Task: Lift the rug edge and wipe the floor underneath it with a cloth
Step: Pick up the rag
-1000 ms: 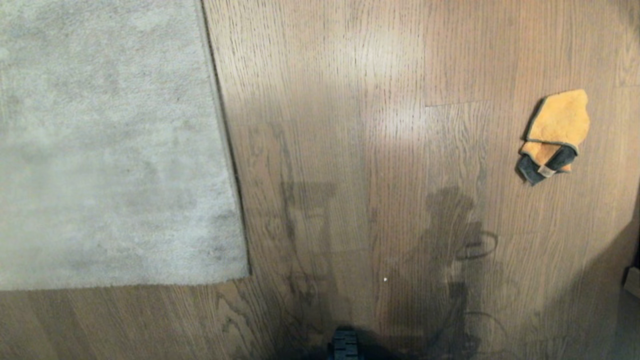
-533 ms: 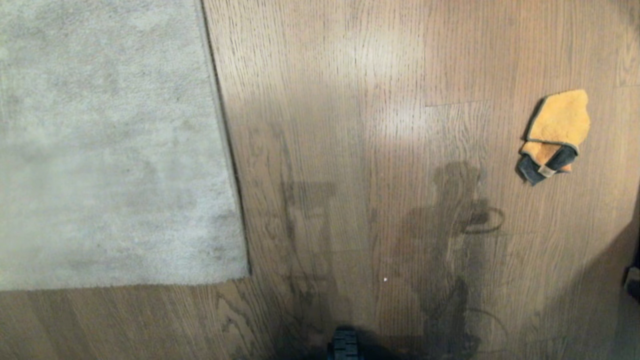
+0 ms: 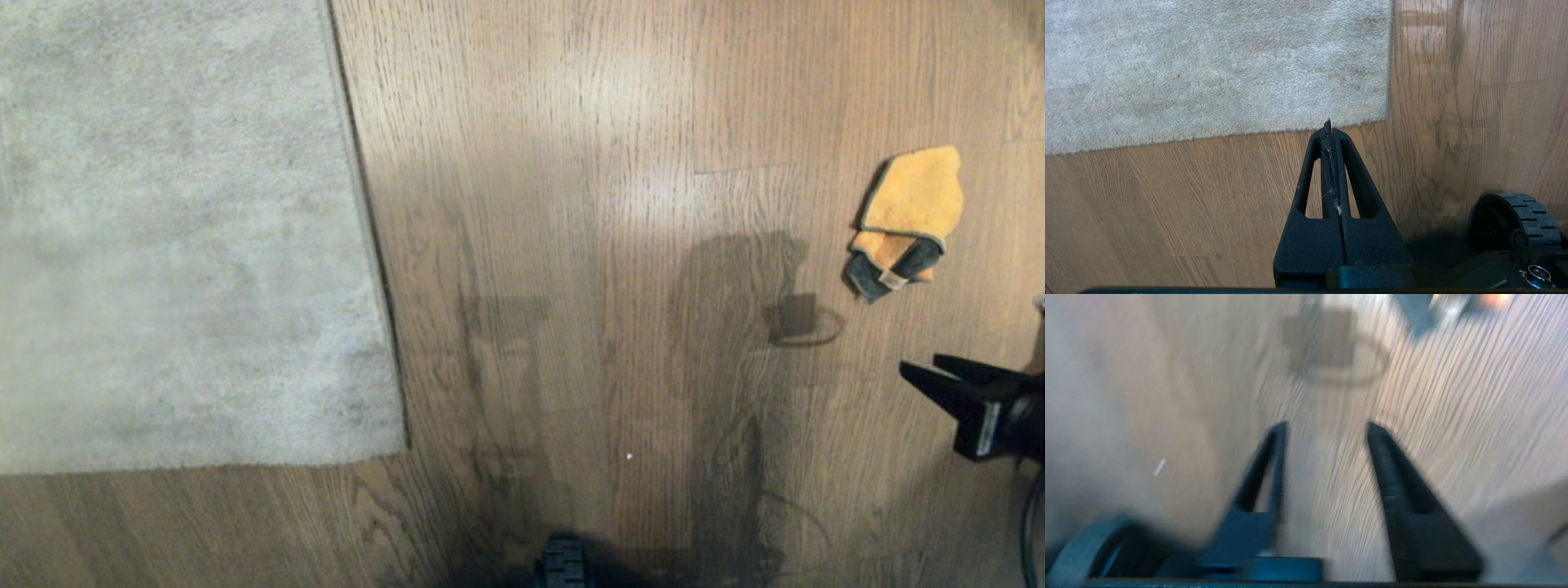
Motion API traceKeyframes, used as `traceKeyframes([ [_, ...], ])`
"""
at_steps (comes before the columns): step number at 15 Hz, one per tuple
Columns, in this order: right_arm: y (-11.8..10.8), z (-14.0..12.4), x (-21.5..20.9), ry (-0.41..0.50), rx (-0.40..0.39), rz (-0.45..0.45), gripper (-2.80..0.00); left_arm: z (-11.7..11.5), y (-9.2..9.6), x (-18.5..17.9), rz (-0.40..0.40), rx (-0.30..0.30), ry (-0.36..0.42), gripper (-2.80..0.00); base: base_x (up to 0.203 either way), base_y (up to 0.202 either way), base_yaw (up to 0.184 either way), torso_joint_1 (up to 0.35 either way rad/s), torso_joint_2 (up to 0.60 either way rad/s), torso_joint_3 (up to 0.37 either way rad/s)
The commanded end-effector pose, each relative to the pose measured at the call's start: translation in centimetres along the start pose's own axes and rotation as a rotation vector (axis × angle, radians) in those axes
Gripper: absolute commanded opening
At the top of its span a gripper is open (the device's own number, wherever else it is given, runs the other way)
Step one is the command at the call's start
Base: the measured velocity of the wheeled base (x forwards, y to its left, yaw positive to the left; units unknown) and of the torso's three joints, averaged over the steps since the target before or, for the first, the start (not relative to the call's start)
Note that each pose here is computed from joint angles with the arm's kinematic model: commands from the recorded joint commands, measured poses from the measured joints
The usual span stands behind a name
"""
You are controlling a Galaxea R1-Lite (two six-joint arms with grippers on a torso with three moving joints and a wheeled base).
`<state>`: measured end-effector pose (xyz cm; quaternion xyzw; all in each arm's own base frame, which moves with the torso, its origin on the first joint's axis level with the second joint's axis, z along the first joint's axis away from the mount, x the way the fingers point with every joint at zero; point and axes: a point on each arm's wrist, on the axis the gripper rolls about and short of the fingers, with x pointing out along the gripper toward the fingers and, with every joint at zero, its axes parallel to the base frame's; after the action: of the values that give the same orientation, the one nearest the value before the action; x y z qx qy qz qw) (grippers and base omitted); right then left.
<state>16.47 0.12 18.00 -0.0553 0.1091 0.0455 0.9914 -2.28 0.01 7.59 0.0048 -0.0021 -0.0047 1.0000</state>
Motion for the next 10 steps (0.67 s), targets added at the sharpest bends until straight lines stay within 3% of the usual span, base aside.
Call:
traceKeyframes([
  [1,-1.8,-0.3,4.9,0.013,0.01,-0.063,0.0,0.0,0.0,0.0,0.0,0.0,0.0,-2.8,0.0,0.0,0.0,0.0,0.0,0.0],
  [6,-7.4,4.3,9.5,-0.142,-0.002,-0.235,0.0,0.0,0.0,0.0,0.0,0.0,0.0,-2.8,0.0,0.0,0.0,0.0,0.0,0.0],
  [10,-9.7,6.7,10.2,-0.121,0.005,-0.285,0.0,0.0,0.0,0.0,0.0,0.0,0.0,-2.8,0.0,0.0,0.0,0.0,0.0,0.0],
])
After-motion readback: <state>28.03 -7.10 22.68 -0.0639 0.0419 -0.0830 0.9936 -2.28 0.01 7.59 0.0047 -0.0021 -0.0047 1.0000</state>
